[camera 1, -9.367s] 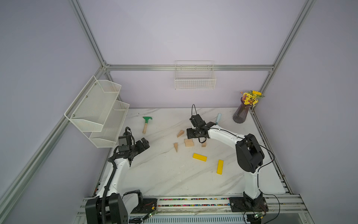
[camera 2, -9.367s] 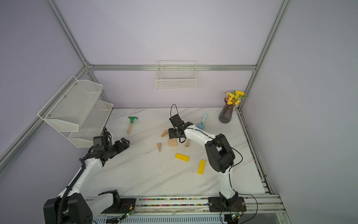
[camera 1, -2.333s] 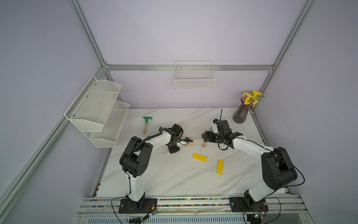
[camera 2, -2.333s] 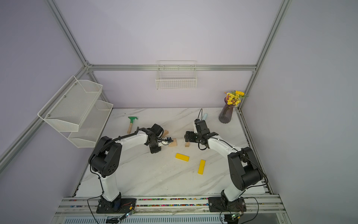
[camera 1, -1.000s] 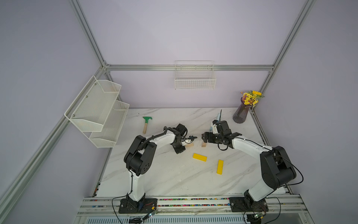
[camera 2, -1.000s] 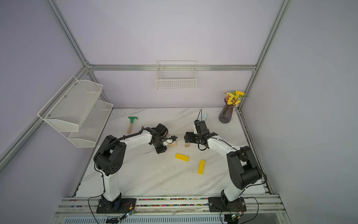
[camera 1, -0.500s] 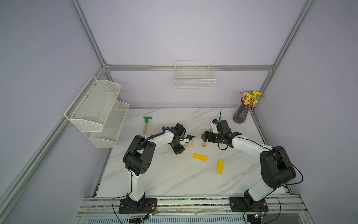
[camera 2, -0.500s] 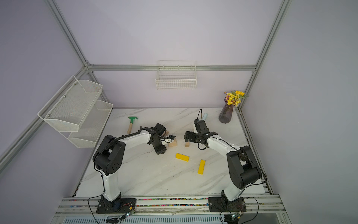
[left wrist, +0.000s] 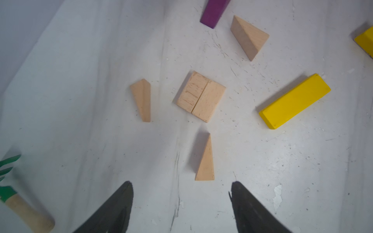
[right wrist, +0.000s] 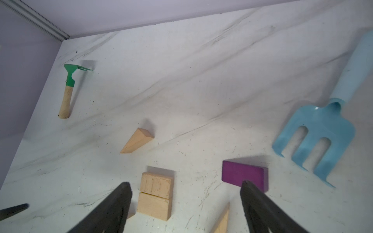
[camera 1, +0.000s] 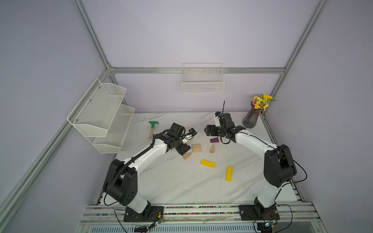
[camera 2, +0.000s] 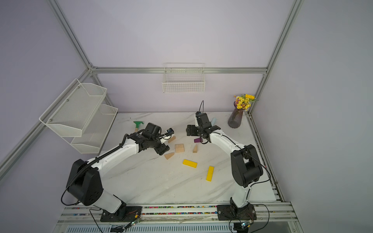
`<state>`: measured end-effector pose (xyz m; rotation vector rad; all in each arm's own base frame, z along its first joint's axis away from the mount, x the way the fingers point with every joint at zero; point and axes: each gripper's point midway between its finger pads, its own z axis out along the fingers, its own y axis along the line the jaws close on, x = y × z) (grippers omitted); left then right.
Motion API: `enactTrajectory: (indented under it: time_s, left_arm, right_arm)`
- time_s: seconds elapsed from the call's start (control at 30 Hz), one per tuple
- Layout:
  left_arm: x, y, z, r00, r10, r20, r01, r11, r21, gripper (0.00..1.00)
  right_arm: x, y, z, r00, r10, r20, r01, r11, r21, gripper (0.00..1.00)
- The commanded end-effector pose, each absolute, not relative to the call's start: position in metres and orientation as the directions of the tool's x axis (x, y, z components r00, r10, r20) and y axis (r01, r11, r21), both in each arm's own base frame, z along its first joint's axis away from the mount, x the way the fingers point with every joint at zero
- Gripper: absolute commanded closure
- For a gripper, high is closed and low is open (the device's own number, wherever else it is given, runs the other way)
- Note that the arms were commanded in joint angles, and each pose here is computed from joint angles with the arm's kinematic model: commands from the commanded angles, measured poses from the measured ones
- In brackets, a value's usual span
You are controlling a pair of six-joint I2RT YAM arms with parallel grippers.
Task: Assemble a small pinwheel with building blocks
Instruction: Pick up the building block from the center of the board.
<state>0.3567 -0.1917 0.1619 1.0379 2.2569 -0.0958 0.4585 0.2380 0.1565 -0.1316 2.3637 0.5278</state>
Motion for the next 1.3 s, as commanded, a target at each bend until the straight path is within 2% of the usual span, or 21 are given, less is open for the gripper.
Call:
enactTrajectory:
  time_s: [0.0,0.13,0.23,0.43,0.7,0.8,1.13,1.27]
  left_arm:
    - [0.371,-0.143,0.192,-0.574,0.452,-0.683,0.478,0.862,0.169,0.2]
    - [0.366,-0.092,0.2,-0.611,0.255,-0.749,0.292,0.953,0.086,0.17]
    - [0.36,-0.073,0.196,-0.618,0.186,-0.764,0.233,0.971,0.048,0.15]
    - [0.351,-0.064,0.181,-0.64,0.183,-0.746,0.235,0.971,0.036,0.12]
    - [0.352,-0.068,0.178,-0.64,0.18,-0.747,0.266,0.964,0.005,0.1]
    - [0.352,-0.07,0.178,-0.638,0.177,-0.749,0.275,0.961,-0.008,0.09]
    - [0.351,-0.076,0.179,-0.634,0.168,-0.755,0.295,0.955,-0.035,0.06]
    - [0.351,-0.077,0.177,-0.637,0.165,-0.753,0.295,0.955,-0.041,0.05]
  right_arm:
    - [0.456,0.269,0.137,-0.786,0.038,-0.617,-0.215,0.919,0.33,0.14]
    - [0.463,0.313,0.116,-0.812,0.07,-0.579,-0.179,0.915,0.361,0.16]
    - [0.467,0.336,0.099,-0.83,0.09,-0.551,-0.147,0.917,0.372,0.16]
    - [0.476,0.359,0.079,-0.846,0.126,-0.518,-0.09,0.924,0.372,0.18]
    - [0.479,0.364,0.045,-0.875,0.094,-0.475,-0.055,0.955,0.292,0.22]
    - [0.479,0.364,0.037,-0.881,0.087,-0.465,-0.054,0.958,0.281,0.28]
    - [0.484,0.373,0.027,-0.877,0.002,-0.48,-0.136,0.958,0.253,0.65]
    - [0.485,0.374,0.022,-0.866,-0.07,-0.495,-0.203,0.954,0.22,0.71]
